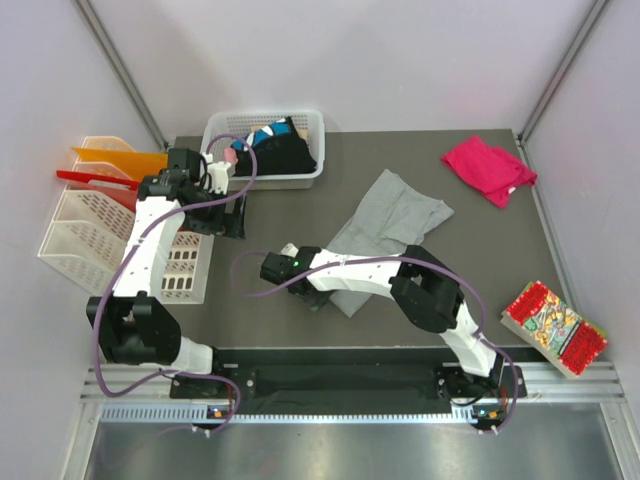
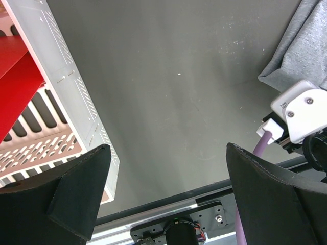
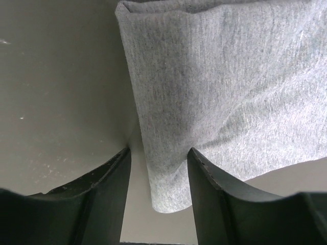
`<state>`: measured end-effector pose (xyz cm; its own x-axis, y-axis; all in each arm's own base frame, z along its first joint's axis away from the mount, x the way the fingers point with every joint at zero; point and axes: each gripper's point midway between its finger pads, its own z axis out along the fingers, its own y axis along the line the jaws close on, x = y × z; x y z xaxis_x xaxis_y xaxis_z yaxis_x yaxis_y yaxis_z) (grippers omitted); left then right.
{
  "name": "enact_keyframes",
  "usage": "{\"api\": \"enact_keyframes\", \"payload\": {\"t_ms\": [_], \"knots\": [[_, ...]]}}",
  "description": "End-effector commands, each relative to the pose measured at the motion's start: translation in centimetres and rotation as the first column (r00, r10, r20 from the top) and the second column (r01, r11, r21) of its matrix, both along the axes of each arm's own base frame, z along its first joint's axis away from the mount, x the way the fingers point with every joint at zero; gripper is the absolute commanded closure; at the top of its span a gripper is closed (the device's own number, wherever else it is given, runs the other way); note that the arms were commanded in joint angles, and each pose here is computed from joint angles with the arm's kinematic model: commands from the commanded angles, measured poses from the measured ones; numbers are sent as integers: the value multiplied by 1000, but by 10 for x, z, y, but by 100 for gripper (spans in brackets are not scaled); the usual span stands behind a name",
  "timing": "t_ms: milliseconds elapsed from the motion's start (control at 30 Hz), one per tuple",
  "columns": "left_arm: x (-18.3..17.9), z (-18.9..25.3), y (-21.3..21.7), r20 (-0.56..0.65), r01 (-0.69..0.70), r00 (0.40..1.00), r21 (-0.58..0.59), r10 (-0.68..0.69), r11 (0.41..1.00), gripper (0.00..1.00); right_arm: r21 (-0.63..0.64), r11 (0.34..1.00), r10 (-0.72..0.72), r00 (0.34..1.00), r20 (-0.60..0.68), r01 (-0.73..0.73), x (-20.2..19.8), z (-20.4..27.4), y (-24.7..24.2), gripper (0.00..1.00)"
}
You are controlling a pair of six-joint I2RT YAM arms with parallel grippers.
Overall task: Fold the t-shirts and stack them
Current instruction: Grab one side of the 2/3 rectangular tshirt with right arm, then fold the long partially folded tshirt into a neat square
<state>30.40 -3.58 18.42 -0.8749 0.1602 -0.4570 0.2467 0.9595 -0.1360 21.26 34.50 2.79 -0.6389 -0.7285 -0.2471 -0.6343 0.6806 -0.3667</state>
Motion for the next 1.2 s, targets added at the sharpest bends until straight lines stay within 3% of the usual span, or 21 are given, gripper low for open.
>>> {"api": "enact_keyframes", "payload": {"t_ms": [0,33,133,167,300,533,867,1033,1167], "knots": [[2,8,-2,37,15,999,-10,-15,1000,1,25,1000,-6,1000,-7,6,0,-12,9,54],[1,7,-3,32,16,999,-13,-16,1000,1,26,1000,-10,1000,-9,10,0,-13,7,55],[0,7,-3,33,16,999,-15,-15,1000,1,23,999,-26,1000,-14,26,4,-14,3,71],[0,8,-4,36,18,999,-16,-17,1000,1,21,999,-29,999,-13,29,5,-14,2,82],[-2,8,-4,38,17,999,-21,-17,1000,1,11,999,-42,999,-10,42,10,-11,-1,99],[-5,10,-4,46,27,999,-16,-26,1000,1,39,999,-18,999,-28,19,4,15,10,100],[-11,10,-2,65,47,997,3,-47,999,1,193,965,194,979,-58,-179,-71,90,82,100],[-11,17,-1,85,55,995,6,-55,998,1,315,938,179,980,-91,-143,-85,124,90,100],[-8,22,-3,89,56,994,0,-56,998,1,396,917,95,992,-82,-54,-59,149,78,100]]}}
